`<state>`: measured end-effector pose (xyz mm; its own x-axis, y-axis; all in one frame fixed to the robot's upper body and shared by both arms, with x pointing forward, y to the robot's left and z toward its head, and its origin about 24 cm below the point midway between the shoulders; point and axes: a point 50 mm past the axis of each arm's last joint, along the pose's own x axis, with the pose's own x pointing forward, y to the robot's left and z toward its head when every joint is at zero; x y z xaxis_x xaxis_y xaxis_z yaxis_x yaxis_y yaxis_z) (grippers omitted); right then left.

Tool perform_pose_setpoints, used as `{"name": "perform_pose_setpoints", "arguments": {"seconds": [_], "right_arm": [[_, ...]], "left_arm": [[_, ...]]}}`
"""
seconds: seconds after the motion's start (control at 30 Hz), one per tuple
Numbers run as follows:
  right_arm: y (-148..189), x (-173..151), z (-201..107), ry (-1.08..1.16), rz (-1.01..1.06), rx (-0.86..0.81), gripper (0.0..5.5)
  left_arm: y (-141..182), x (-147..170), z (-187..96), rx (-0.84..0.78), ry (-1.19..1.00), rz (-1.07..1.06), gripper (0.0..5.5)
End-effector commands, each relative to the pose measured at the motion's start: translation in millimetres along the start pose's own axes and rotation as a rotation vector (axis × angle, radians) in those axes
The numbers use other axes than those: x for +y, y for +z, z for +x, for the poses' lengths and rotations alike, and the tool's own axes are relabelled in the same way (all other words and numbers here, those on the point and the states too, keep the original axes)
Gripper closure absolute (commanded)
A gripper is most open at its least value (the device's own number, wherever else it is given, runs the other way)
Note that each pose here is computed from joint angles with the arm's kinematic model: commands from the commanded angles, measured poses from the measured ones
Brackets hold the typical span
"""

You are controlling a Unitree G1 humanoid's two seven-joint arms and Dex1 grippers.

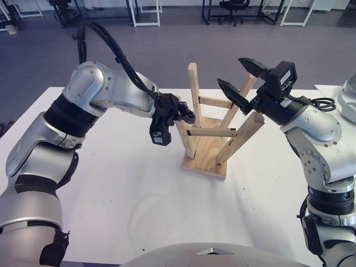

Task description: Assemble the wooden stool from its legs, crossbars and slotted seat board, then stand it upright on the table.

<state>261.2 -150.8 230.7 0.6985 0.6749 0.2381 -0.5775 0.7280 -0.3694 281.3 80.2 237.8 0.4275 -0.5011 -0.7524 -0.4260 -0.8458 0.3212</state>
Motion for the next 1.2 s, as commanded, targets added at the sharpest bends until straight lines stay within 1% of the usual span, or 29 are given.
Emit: {"name": "perform_pose_setpoints", "arguments": {"seconds": [0.03,0.27,0.4,0.53,0.67,0.9,1.0,1.03,1.1,1.17,1.2], "right_arm": [[-2,0,-1,-0.007,-0.008,0.007,1.99],[-2,-1,-2,-0.006,-0.013,0.01,1.99],[-2,0,-2,-0.005,-0.014,0.01,1.99],[-2,0,-1,-0.004,-0.013,0.01,1.99],[-2,0,-1,-0.002,-0.016,0.01,1.99],[-2,-2,-2,-0.006,-0.024,0.014,1.99],[-2,-7,-4,-0.029,-0.037,0.023,1.99],[-1,-10,-5,-0.044,-0.042,0.024,1.99],[1,-17,-7,-0.091,-0.049,0.019,1.99],[10,-21,-6,-0.139,-0.053,-0.007,1.99],[16,-20,-5,-0.16,-0.052,-0.021,1.99]], "left_arm": [[-11,7,-13,0.073,0.041,-0.021,1.45],[-18,10,-31,0.135,0.089,-0.089,1.45],[-23,7,-37,0.142,0.16,-0.225,1.45],[-26,-4,-28,0.087,0.247,-0.414,1.45],[-28,-9,-28,0.091,0.287,-0.485,1.45],[-46,-19,-55,0.222,0.324,-0.54,1.45],[-58,-33,-71,0.295,0.353,-0.629,1.45],[-62,-40,-74,0.31,0.383,-0.682,1.45],[-67,-50,-76,0.304,0.548,-0.852,1.45],[-72,-57,-76,0.249,0.859,-1.137,1.45],[-71,-60,-73,0.182,1.046,-1.319,1.45]]}}
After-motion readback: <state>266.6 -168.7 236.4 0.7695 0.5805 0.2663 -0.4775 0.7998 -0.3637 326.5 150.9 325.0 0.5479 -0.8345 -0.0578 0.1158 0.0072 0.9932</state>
